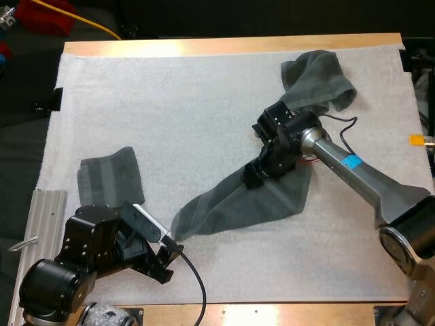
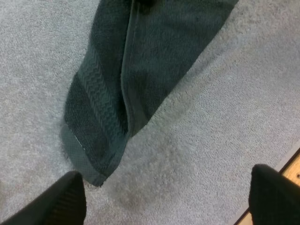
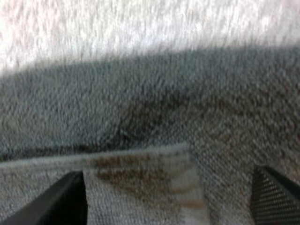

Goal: Pick towel from pile, fold and stack

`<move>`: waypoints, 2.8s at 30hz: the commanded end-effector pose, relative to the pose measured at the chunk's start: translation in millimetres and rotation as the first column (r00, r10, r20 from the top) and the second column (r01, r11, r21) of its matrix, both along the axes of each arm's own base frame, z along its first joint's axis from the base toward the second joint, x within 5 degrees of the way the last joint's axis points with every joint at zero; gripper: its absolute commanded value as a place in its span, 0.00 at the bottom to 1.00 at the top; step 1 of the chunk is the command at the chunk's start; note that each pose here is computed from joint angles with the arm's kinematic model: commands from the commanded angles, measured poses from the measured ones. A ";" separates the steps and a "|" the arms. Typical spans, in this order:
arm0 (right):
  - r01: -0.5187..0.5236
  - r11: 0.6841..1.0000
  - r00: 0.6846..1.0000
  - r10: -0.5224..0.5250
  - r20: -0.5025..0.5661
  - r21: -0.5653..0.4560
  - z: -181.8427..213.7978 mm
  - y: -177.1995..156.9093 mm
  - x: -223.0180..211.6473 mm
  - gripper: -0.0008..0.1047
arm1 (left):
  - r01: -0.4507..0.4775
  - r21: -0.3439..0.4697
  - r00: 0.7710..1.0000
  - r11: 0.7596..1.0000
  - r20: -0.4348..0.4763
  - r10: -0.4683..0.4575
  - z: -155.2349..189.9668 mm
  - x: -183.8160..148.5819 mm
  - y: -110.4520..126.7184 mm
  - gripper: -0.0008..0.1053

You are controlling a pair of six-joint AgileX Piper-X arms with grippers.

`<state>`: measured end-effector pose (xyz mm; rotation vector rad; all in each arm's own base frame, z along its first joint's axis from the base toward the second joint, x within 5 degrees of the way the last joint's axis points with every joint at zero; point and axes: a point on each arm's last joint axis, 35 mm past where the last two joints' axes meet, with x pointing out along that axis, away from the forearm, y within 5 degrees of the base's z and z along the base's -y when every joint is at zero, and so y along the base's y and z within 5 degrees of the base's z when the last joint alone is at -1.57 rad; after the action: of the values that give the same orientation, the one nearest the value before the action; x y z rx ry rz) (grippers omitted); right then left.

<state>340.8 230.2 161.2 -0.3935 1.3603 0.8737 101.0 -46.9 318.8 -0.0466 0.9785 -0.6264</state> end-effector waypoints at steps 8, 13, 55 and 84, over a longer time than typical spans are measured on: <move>-0.006 0.999 0.999 0.008 -0.053 0.035 -14.2 0.3 2.5 0.56 | 0.006 0.004 1.000 1.000 0.006 -0.006 0.5 0.1 -0.3 0.66; 0.005 1.000 0.998 -0.003 -0.062 0.030 -14.3 0.0 1.9 0.44 | 0.006 0.004 1.000 1.000 0.008 -0.006 0.7 0.2 -0.3 0.66; -0.010 0.999 0.999 0.008 -0.046 -0.053 29.4 -13.7 -14.9 0.02 | 0.337 0.482 0.933 0.809 -0.055 -0.356 -70.3 38.6 -48.1 0.66; -0.004 0.998 0.998 0.000 -0.060 -0.059 29.4 -14.4 -16.2 0.02 | 0.277 0.600 0.952 0.751 -0.063 -0.300 -142.6 69.1 -66.5 0.29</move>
<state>325.5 218.7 188.0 -0.4174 1.4296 0.8569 169.9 -112.2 175.3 0.7023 1.1297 -0.5837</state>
